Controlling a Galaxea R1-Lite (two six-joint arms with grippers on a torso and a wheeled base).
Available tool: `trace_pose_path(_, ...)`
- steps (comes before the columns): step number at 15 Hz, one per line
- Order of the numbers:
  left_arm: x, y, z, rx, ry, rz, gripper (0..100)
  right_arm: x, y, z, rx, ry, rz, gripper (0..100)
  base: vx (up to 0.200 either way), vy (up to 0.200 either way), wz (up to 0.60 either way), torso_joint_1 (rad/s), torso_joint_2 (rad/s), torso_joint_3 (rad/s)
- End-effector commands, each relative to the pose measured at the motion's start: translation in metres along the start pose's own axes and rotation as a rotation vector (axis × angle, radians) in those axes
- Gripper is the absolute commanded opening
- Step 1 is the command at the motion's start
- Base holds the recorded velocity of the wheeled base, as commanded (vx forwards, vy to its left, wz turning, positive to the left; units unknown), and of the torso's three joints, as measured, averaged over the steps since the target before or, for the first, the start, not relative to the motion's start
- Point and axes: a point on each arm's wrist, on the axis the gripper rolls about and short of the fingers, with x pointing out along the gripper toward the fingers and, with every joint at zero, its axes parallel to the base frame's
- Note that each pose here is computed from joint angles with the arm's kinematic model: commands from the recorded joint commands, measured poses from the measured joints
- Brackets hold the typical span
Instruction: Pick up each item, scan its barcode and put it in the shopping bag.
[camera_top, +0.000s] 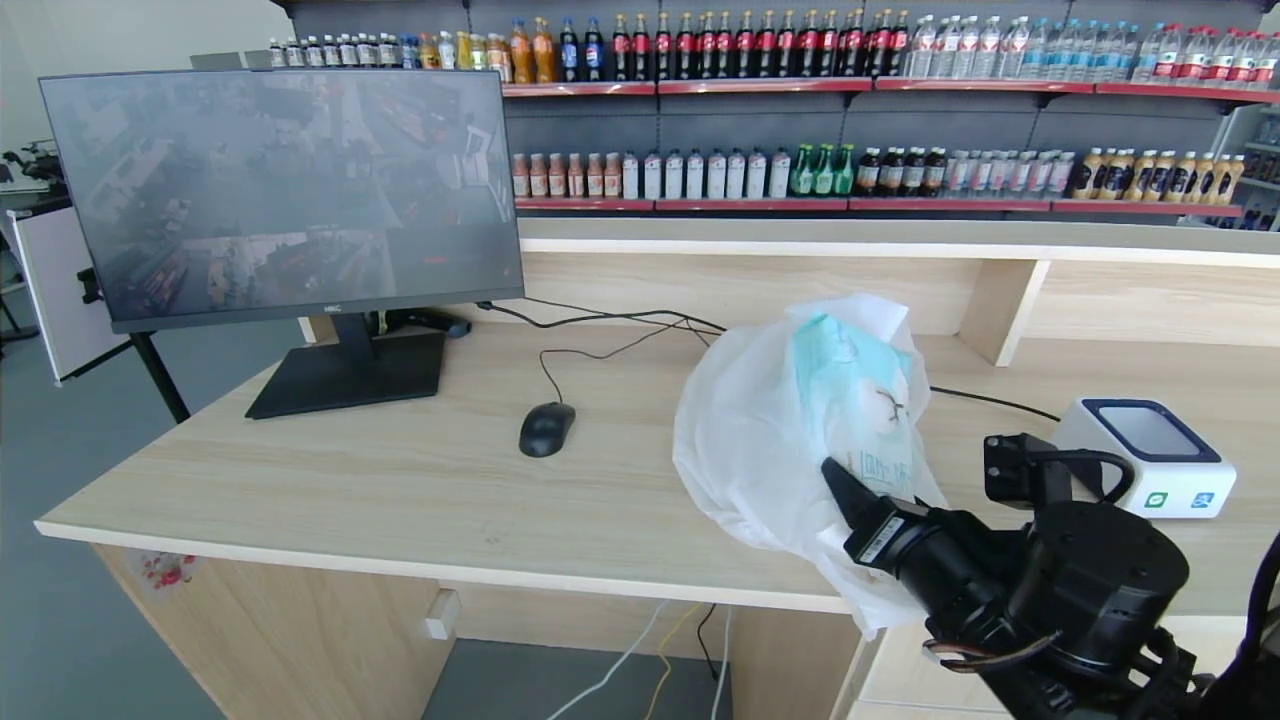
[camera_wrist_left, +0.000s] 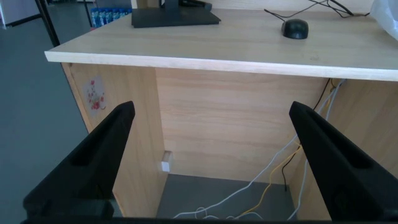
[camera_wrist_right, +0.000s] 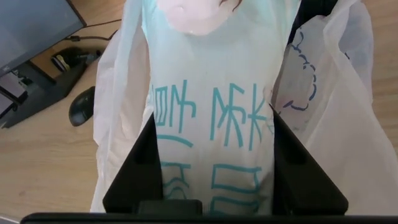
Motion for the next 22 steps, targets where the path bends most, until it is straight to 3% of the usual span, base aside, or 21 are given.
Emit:
trace_pose_path(1, 0.0, 0.0, 0.0, 0.0, 0.001, 0.0, 100, 0.002, 0.004, -0.001, 0.002, -0.002, 0.015, 100, 0.0, 0.0, 0.0, 0.0, 0.0, 0.0)
trace_pose_path(14, 0.0, 0.0, -0.001, -0.002, 0.005, -0.001, 100, -0.02, 0.001, 0.022, -0.02, -0.06, 0.024, 100, 0.0, 0.0, 0.0, 0.0, 0.0, 0.0)
trace_pose_path(22, 0.0, 0.0, -0.001, -0.002, 0.005, -0.001, 100, -0.014, 0.009, 0.032, -0.041, -0.115, 0.046, 100, 0.0, 0.0, 0.0, 0.0, 0.0, 0.0)
